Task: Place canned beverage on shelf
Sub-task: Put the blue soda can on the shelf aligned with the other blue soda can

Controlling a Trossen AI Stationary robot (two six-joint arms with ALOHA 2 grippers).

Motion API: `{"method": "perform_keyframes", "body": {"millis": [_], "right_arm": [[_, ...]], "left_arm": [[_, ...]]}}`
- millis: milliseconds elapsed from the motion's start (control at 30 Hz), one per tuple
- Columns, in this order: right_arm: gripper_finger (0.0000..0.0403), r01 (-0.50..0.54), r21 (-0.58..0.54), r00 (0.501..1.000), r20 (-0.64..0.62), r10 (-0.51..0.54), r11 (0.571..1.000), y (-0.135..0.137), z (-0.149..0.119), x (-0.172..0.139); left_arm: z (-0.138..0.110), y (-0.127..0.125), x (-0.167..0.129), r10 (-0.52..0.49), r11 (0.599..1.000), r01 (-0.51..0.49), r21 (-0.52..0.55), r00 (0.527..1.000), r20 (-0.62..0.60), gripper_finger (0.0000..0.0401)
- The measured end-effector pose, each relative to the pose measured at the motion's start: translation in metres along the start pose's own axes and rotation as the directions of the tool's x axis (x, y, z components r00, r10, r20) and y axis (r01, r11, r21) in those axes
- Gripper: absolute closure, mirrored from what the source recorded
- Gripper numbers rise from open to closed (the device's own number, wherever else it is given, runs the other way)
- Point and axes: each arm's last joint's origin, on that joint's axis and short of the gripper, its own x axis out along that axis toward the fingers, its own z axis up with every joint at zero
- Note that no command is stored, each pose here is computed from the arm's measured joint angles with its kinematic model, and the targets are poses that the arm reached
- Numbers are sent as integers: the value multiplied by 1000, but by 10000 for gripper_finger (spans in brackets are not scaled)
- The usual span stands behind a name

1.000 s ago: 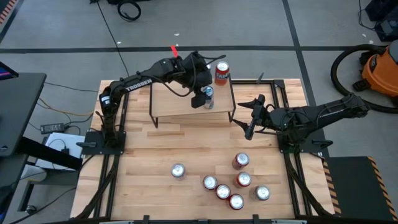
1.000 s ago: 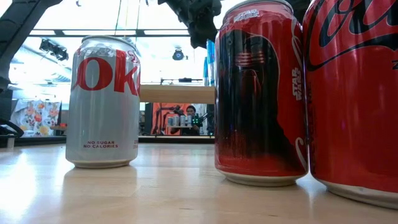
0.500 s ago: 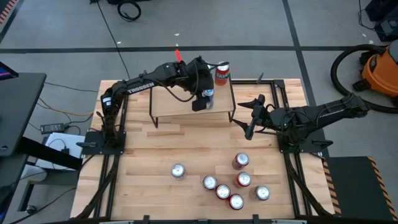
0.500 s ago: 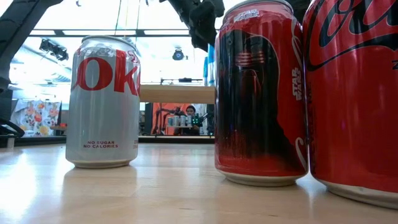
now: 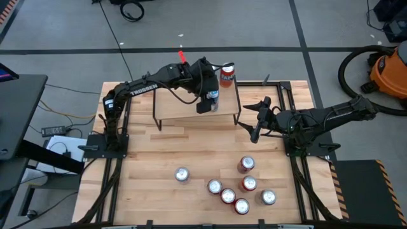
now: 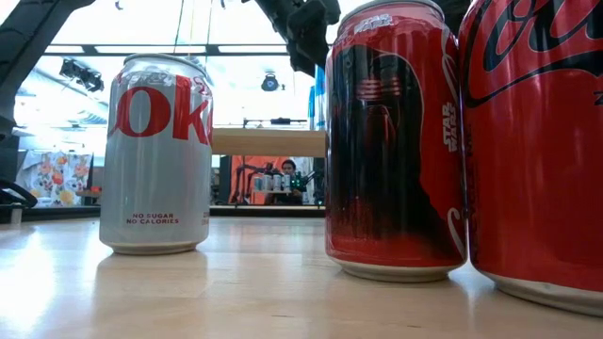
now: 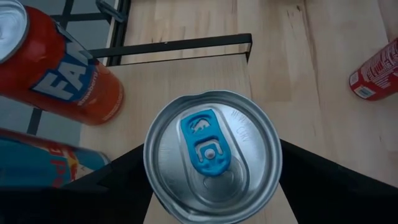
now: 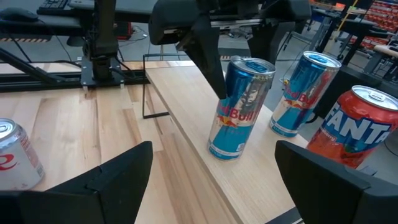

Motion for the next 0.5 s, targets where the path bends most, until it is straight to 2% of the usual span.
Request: {"method": "perform_keyframes", "body": {"millis": [500], "right_arm": [[53,-17,5,1000,6,17,1000,1,1,0]], "left_arm": [[1,0,-5,17,999,-17,32,1000,8,87]]}}
